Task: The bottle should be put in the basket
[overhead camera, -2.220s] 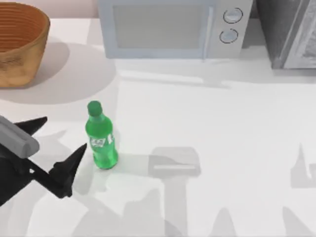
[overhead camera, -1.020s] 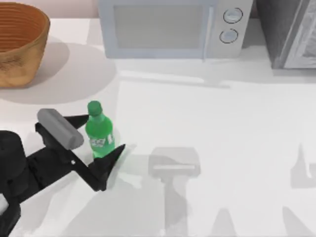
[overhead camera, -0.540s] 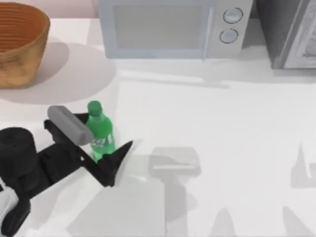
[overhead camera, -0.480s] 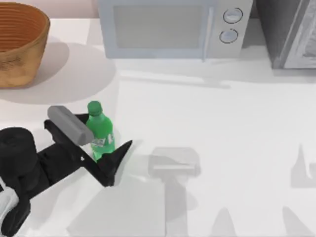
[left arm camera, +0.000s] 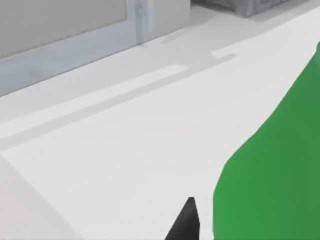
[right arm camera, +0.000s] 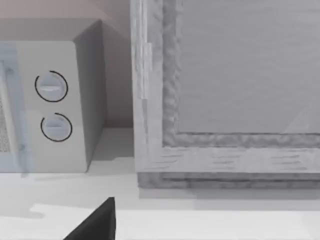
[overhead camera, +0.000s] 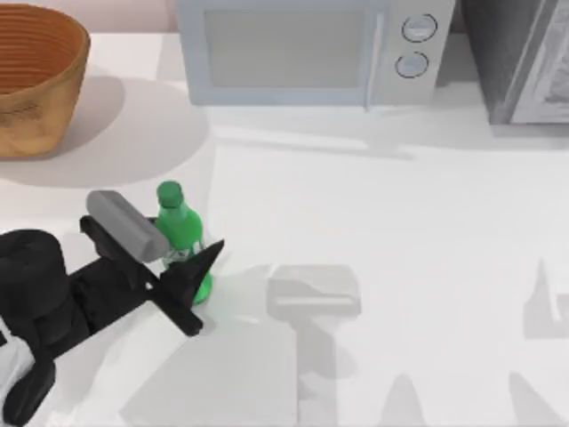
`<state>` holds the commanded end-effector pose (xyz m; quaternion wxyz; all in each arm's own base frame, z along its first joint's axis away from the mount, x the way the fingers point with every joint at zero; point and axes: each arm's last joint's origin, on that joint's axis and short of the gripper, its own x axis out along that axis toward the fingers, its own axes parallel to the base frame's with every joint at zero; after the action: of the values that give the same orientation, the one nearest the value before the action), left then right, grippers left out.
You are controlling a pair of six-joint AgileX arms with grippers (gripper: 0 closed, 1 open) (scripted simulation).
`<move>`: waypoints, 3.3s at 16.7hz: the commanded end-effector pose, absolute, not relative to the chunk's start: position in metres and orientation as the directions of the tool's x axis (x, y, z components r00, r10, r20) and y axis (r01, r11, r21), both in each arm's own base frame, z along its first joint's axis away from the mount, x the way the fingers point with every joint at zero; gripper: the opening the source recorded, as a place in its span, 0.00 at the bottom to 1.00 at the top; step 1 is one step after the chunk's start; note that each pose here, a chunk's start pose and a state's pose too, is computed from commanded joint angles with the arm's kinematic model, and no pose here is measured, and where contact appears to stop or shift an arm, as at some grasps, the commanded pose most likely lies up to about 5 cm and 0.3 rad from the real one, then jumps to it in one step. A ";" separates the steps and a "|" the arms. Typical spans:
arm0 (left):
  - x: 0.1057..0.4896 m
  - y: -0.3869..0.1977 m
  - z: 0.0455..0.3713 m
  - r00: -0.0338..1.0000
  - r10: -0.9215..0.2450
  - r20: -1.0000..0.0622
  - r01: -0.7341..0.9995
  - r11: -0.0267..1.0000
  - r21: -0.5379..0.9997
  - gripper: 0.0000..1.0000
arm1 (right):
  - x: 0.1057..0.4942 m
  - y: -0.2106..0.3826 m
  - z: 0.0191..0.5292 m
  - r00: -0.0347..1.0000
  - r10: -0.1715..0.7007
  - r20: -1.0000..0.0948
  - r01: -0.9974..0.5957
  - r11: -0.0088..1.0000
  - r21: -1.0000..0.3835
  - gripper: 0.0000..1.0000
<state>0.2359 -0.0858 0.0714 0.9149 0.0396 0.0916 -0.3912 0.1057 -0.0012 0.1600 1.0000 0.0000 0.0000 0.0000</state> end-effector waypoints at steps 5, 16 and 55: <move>0.236 -0.086 0.071 0.677 -0.709 -0.199 0.723 0.691 0.001 0.00 | 0.106 -0.001 0.160 1.000 0.000 0.000 0.000 1.000 0.000 1.00; 0.256 -0.083 0.086 0.732 -0.666 -0.141 0.676 0.736 0.036 0.00 | 0.106 -0.001 0.160 1.000 0.000 0.000 0.000 1.000 0.000 1.00; 0.428 0.077 0.275 0.981 -0.013 -0.194 0.014 1.000 0.006 0.08 | 0.106 -0.001 0.160 1.000 0.000 0.000 0.000 1.000 0.000 1.00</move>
<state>0.4281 0.0770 0.2753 0.9952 0.0036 0.0974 -0.0067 0.1057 -0.0012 0.1600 1.0000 0.0000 0.0000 0.0000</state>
